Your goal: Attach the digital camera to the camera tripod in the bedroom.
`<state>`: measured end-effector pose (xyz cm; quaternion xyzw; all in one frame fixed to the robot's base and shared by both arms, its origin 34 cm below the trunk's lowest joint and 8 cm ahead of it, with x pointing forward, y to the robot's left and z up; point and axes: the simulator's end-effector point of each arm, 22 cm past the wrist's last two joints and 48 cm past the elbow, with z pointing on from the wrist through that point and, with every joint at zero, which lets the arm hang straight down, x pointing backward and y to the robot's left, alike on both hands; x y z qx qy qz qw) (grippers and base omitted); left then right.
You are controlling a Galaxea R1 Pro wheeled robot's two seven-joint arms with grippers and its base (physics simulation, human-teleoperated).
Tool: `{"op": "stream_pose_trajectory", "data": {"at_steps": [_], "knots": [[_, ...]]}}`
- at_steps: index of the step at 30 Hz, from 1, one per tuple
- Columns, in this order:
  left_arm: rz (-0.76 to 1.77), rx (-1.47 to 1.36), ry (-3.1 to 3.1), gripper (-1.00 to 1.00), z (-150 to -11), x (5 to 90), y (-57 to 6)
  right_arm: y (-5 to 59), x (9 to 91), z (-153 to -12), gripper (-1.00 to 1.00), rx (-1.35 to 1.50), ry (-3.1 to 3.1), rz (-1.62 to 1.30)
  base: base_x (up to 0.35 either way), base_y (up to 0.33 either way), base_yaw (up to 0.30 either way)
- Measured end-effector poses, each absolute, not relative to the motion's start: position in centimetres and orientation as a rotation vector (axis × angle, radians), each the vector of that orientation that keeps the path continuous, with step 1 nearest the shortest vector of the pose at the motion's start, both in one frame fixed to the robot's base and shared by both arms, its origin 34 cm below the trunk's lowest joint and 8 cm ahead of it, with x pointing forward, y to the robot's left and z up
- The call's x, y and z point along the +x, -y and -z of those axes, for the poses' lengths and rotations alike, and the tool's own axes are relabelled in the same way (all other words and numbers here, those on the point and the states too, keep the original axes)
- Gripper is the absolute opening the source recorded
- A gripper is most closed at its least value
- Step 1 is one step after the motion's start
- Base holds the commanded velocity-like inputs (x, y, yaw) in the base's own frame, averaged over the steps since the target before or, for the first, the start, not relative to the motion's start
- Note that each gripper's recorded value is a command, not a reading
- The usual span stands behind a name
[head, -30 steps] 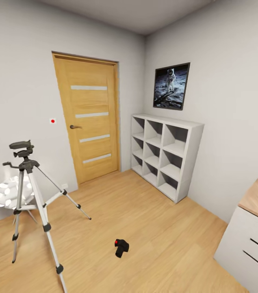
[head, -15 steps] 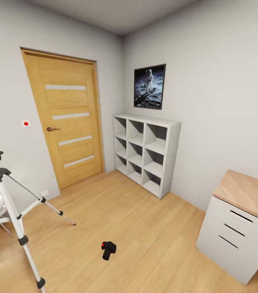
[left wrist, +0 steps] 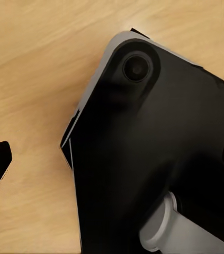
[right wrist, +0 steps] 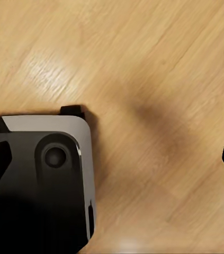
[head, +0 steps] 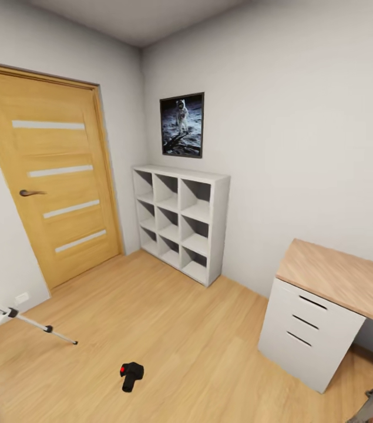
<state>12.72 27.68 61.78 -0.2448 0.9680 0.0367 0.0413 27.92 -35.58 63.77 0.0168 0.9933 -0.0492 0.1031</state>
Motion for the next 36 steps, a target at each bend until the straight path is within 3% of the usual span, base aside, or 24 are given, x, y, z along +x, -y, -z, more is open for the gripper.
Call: {"op": "stream_pose_trajectory", "data": {"at_steps": [36], "knots": [[-0.127, -0.748, -2.953, 1.00, -61.8, 12.9, -28.0, 33.2, 27.8, -63.5, 1.00, 0.024, -2.936, 0.117, 0.301, -0.137, -0.016]]}}
